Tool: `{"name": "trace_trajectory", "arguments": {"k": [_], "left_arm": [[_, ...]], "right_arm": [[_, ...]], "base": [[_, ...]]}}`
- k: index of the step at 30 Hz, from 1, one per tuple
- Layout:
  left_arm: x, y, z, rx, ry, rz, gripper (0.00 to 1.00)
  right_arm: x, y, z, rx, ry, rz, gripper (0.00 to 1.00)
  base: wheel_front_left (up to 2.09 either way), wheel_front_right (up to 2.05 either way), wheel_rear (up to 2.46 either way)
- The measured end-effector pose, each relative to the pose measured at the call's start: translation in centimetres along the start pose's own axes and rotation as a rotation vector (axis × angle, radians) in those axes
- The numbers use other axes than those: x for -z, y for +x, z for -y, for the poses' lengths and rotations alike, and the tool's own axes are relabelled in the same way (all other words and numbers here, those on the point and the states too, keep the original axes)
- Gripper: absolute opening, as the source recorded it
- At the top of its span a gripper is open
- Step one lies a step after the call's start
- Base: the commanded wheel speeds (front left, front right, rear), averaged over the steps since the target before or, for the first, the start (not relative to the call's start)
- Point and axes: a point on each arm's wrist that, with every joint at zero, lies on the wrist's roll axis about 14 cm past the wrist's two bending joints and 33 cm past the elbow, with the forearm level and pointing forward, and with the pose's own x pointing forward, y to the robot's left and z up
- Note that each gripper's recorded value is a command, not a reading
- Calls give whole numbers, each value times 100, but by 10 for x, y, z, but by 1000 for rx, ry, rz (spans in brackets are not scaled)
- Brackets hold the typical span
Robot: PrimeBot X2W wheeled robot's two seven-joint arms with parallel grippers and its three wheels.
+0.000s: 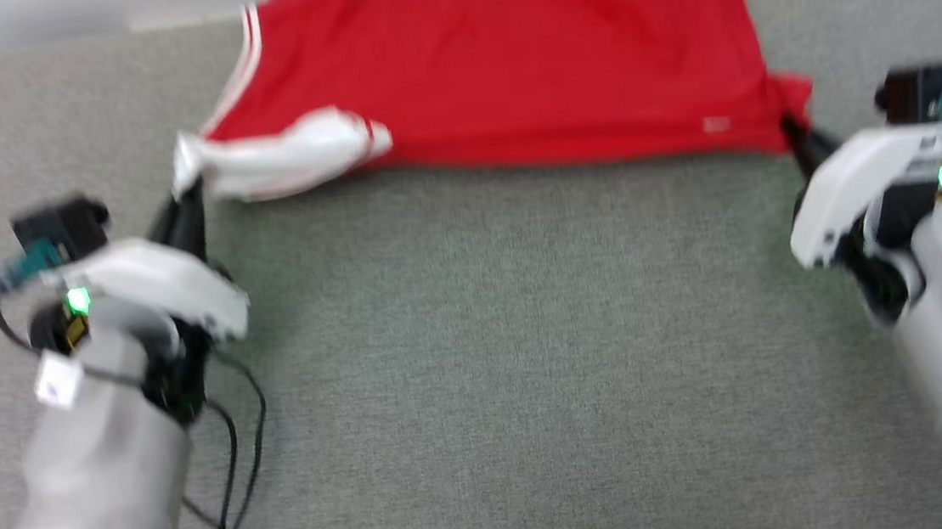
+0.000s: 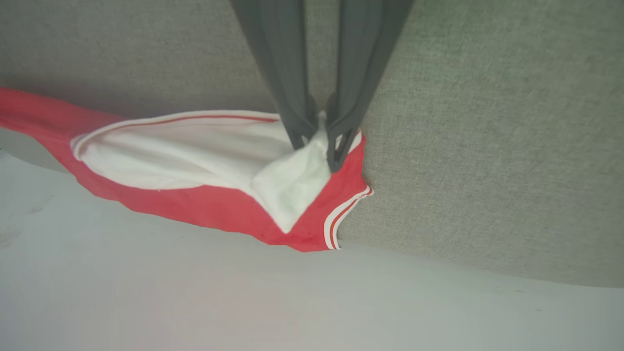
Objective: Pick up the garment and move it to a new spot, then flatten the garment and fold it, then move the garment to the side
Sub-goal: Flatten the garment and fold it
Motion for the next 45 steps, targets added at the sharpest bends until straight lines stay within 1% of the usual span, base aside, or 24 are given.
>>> {"name": "trace_trajectory", "arguments": {"k": [7,12,18,23,27,31,35,38,39,40,43,44,45], "left_arm": [[21,-72,-6,-6,-31,-21,0],[37,-124,-17,-46,-28,-46,0],[62,-184,-22,-102,-69,-106,0],[69,-225,-22,-135,-102,-151,0],[68,-247,-23,-157,-104,-178,0],[54,-249,-17,-139,-88,-171,0],[42,-235,-5,-93,-64,-162,0],[28,-214,4,-51,-44,-131,0],[22,-194,10,-23,-18,-121,0],[22,-187,11,-15,-15,-125,0],[30,-171,12,-3,-9,-155,0],[44,-159,11,2,-18,-202,0],[50,-156,10,1,-23,-220,0]], "right_arm": [[30,-59,4,-5,7,-16,0],[47,-99,3,-13,20,-4,0],[78,-148,11,13,57,-19,0],[98,-181,11,40,88,-33,0],[106,-202,5,57,106,-56,0],[104,-214,-3,69,111,-76,0],[90,-211,-9,62,84,-72,0],[78,-200,-10,59,64,-67,0],[69,-185,-12,54,43,-66,0],[67,-180,-12,50,34,-72,0],[63,-165,-11,45,18,-78,0],[70,-154,-9,42,11,-113,0],[74,-152,-8,43,12,-128,0]], "base": [[0,0,0],[0,0,0],[0,0,0],[0,0,0],[0,0,0],[0,0,0],[0,0,0],[0,0,0],[0,0,0],[0,0,0],[0,0,0],[0,0,0],[0,0,0]]}}
